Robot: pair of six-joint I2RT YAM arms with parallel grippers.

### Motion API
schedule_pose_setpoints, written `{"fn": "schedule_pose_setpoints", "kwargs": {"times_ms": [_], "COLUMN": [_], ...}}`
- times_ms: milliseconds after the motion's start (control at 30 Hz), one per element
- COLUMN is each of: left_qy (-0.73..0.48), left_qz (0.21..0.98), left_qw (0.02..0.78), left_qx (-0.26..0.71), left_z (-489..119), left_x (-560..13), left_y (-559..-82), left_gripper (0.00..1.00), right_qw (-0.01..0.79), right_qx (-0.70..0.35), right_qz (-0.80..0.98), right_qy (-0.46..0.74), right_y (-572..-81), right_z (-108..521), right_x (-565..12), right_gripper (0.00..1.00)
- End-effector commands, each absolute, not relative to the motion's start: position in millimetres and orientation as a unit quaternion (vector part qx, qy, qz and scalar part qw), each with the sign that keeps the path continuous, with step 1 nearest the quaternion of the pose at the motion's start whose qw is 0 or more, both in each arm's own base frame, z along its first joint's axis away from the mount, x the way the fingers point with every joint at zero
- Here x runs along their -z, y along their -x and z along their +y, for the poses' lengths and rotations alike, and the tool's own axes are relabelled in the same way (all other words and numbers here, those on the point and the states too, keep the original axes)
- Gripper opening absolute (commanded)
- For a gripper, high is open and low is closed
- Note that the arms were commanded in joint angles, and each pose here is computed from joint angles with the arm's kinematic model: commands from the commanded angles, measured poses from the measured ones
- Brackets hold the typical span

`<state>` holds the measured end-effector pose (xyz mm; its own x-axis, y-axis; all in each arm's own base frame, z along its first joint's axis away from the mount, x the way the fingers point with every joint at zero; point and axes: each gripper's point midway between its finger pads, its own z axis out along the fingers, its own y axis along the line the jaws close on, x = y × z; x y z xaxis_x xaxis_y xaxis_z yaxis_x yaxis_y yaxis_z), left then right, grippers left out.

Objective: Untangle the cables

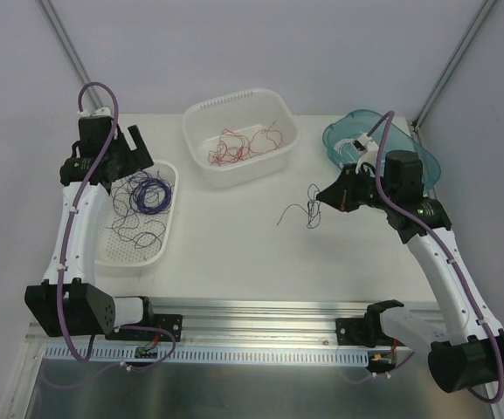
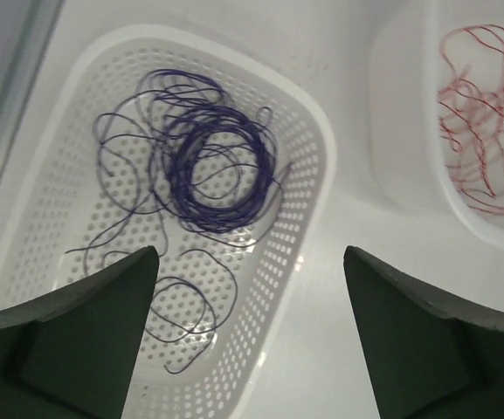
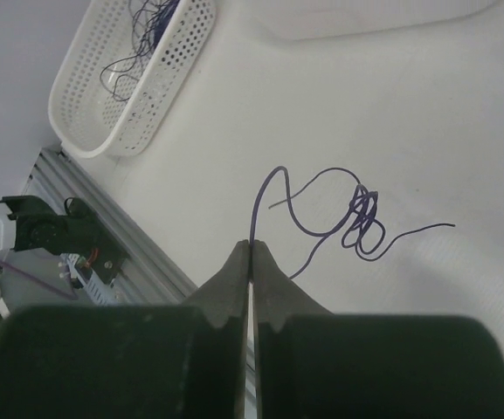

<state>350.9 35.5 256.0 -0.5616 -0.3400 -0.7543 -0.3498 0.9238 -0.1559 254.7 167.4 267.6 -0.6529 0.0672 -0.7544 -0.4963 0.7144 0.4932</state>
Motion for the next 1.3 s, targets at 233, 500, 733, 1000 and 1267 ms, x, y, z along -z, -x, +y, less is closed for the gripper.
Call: {"fn": "schedule_pose_setpoints", "kwargs": {"times_ms": [233, 500, 733, 1000, 1267], "left_qy": [-0.005, -0.139, -0.302, -0.376, -0.366], "left_qz": [0.846, 0.803, 0.746, 0.723, 0.724], "left_qw": [0.425, 0.432, 0.43, 0.406, 0.402], "left_qx": [0.323, 0.386, 0.408, 0.414, 0.426], "left_z": [-166, -253, -298, -322, -343], "left_x": [-289, -285, -268, -242, -232], "left_y": [-321, -296, -268, -255, -261], "left_gripper": [0.87, 0.76, 0.7, 0.63, 0.42], "right_qw": [0.439, 0.441, 0.446, 0.45, 0.451], "right_qx": [-0.439, -0.48, -0.494, -0.505, -0.512], "right_qz": [0.747, 0.713, 0.696, 0.682, 0.675], "right_qy": [0.238, 0.259, 0.269, 0.279, 0.28], "right_y": [-244, -233, -224, -214, -207], "right_z": [225, 254, 262, 266, 268], "right_x": [-316, -342, -357, -370, -374], "right_gripper": [0.01, 0.01, 0.01, 0.01, 0.01]}}
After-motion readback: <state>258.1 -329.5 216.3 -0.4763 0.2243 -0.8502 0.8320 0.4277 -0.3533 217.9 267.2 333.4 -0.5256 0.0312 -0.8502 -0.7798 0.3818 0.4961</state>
